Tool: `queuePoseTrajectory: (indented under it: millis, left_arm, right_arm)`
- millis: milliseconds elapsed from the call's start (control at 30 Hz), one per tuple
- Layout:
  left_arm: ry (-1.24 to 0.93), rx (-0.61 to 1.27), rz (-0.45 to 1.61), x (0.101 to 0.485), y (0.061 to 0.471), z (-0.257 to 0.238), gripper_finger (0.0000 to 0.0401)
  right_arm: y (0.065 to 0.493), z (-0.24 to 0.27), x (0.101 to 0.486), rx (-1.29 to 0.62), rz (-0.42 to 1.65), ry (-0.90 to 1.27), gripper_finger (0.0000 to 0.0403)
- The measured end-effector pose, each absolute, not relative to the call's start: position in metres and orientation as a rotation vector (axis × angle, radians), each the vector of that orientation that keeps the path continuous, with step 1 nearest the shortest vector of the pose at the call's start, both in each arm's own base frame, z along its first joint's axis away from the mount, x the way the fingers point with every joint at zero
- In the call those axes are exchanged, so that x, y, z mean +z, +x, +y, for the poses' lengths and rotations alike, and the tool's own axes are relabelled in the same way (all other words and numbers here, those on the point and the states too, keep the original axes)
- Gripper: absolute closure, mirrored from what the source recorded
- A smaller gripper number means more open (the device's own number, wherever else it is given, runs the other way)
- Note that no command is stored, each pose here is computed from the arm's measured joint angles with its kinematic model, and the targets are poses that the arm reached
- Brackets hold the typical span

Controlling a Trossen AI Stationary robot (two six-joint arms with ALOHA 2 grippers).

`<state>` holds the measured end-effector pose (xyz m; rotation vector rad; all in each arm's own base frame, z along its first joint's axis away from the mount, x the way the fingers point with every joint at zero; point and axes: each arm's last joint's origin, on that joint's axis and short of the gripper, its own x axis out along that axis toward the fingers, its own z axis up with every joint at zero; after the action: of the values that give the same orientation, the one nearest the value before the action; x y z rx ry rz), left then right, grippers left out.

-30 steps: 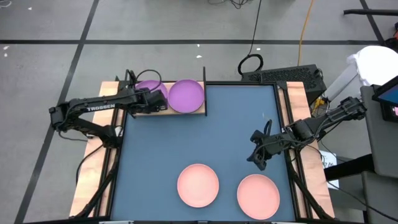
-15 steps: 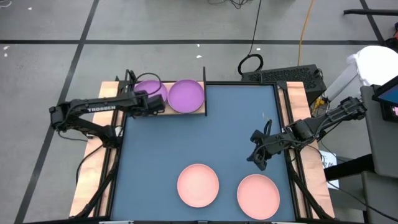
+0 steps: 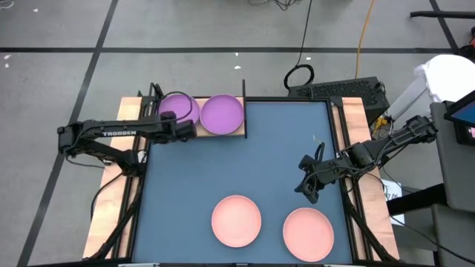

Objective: Place and stack plates onto a shelf
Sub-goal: Stack the violet plate on top of the black plate on the shelf, then stack the left light orange plate on top of the right violet plate on the shelf

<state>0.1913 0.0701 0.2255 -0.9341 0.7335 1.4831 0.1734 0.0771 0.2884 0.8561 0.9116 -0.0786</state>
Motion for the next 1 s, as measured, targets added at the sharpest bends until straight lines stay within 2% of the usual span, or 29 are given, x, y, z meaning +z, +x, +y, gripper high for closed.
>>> queuePoseTrajectory:
  millis: [167, 567, 800, 1000]
  left_arm:
    - [-0.898, 1.311, 0.660, 0.239, 0.196, 0.054, 0.0395]
    - [-0.855, 0.780, 0.658, 0.270, 0.194, -0.007, 0.0396]
    - [-0.712, 0.356, 0.621, 0.285, 0.206, -0.049, 0.0396]
    - [-0.604, 0.182, 0.609, 0.291, 0.206, -0.067, 0.0396]
  right_arm:
    - [0.173, 0.077, 0.288, -0.091, 0.909, 0.865, 0.0403]
    - [0.191, 0.081, 0.272, -0.339, 0.873, 1.016, 0.0403]
    - [0.224, 0.098, 0.260, -0.326, 0.824, 1.199, 0.0403]
    - [0.244, 0.112, 0.250, -0.291, 0.778, 1.286, 0.0403]
